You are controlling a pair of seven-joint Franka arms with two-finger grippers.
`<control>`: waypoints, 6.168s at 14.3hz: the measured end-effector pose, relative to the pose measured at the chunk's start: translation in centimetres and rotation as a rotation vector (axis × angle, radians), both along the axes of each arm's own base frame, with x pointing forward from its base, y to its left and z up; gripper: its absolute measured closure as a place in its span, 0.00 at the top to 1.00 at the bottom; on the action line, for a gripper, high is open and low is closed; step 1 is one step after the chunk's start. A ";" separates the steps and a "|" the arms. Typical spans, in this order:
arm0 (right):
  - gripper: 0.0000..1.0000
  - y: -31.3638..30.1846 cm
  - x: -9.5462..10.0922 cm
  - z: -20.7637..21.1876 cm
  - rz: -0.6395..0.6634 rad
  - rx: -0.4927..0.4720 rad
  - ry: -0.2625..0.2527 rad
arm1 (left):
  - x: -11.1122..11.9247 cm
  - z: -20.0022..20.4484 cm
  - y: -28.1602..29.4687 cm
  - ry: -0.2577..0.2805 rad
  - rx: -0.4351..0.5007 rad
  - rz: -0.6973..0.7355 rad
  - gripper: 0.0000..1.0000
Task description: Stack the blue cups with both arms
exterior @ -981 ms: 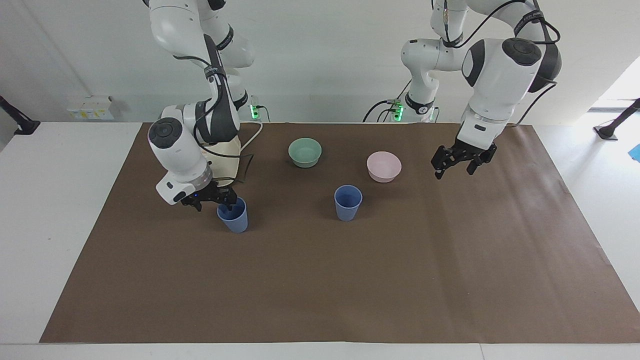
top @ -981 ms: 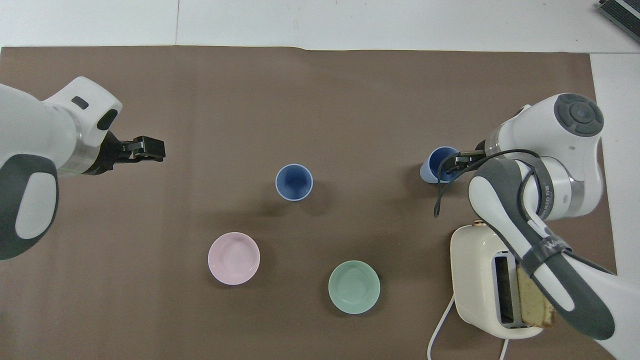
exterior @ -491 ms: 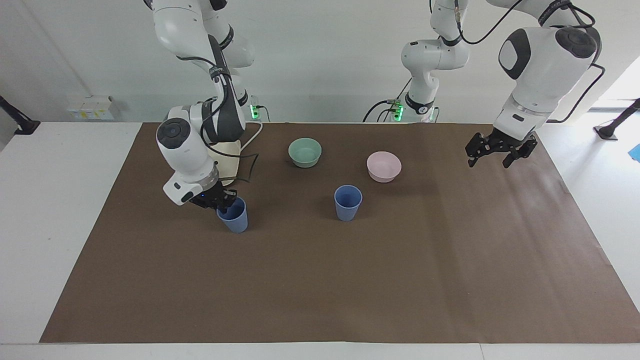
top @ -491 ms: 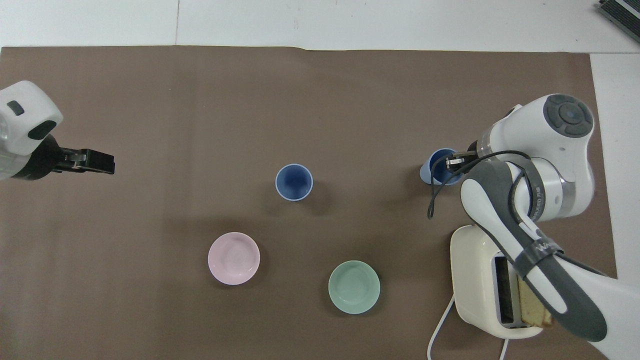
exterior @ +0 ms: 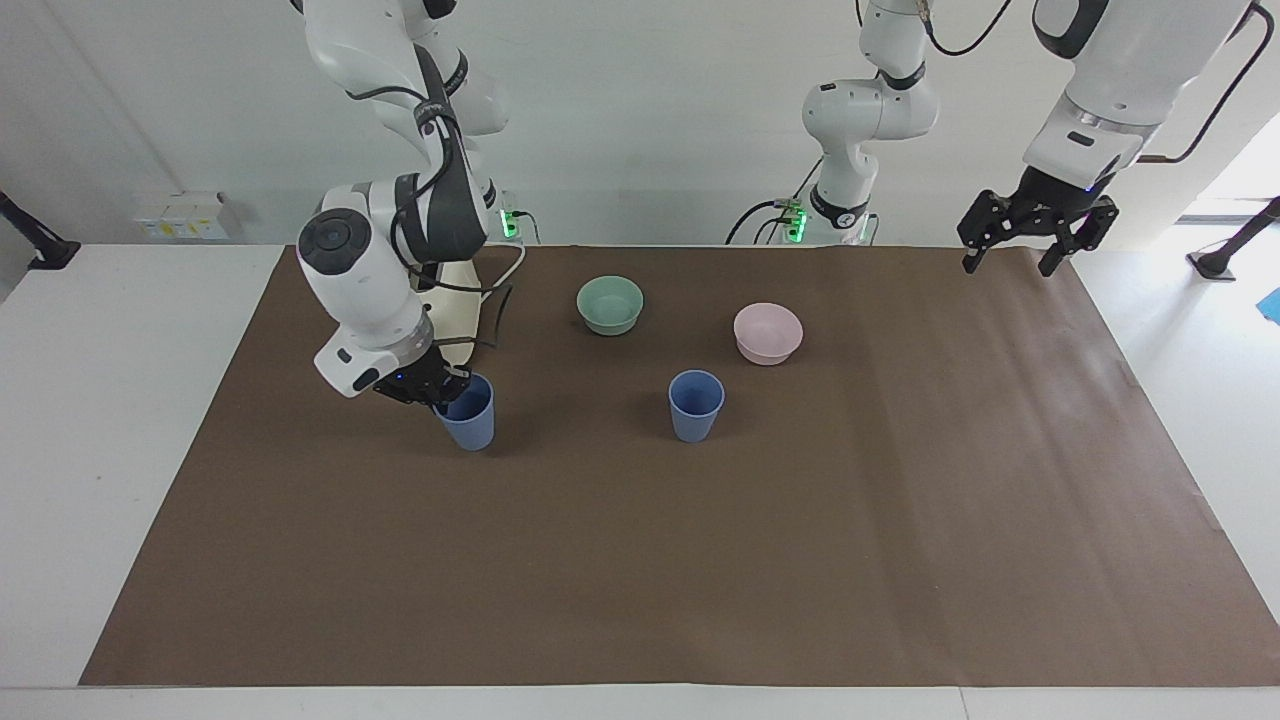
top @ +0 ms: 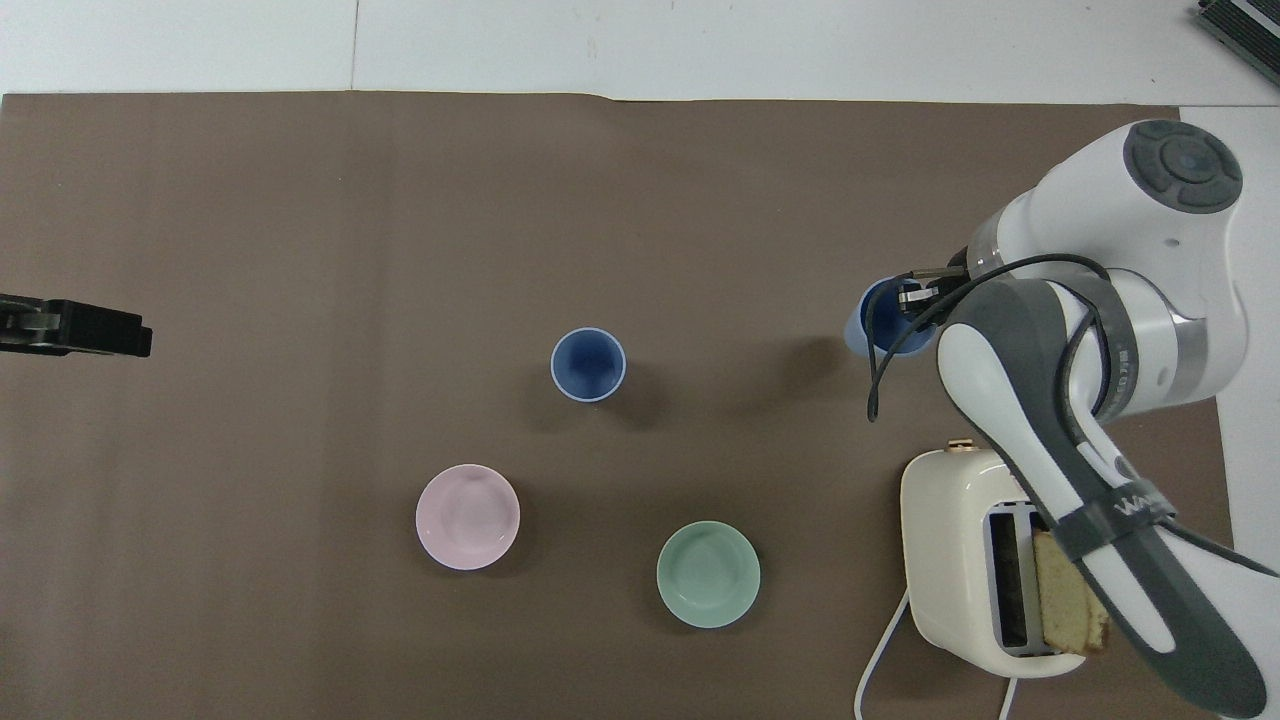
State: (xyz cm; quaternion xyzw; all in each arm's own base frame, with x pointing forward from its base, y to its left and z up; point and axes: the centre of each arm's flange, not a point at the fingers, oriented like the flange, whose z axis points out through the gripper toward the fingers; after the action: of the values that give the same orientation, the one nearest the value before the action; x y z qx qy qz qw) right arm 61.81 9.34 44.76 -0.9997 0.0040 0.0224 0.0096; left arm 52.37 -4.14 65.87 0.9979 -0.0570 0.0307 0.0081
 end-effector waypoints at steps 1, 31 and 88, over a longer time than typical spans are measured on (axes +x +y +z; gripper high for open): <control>0.05 2.0 -0.1 1.7 -0.014 0.001 -0.013 | -0.4 1.0 0.0 0.004 0.000 -0.001 1.00; 0.05 28.6 -5.0 2.6 -0.100 0.120 -0.054 | -1.1 2.5 0.2 0.010 0.001 0.000 1.00; 1.00 -7.3 -4.0 18.6 -0.023 -0.076 -0.049 | -1.1 2.5 0.2 0.010 0.001 0.000 1.00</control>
State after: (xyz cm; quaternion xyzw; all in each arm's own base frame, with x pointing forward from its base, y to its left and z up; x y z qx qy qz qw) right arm 57.84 2.00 63.38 -0.9995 0.0162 -0.0024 -0.0279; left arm 51.23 -3.97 68.33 0.9980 -0.0570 0.0254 0.0078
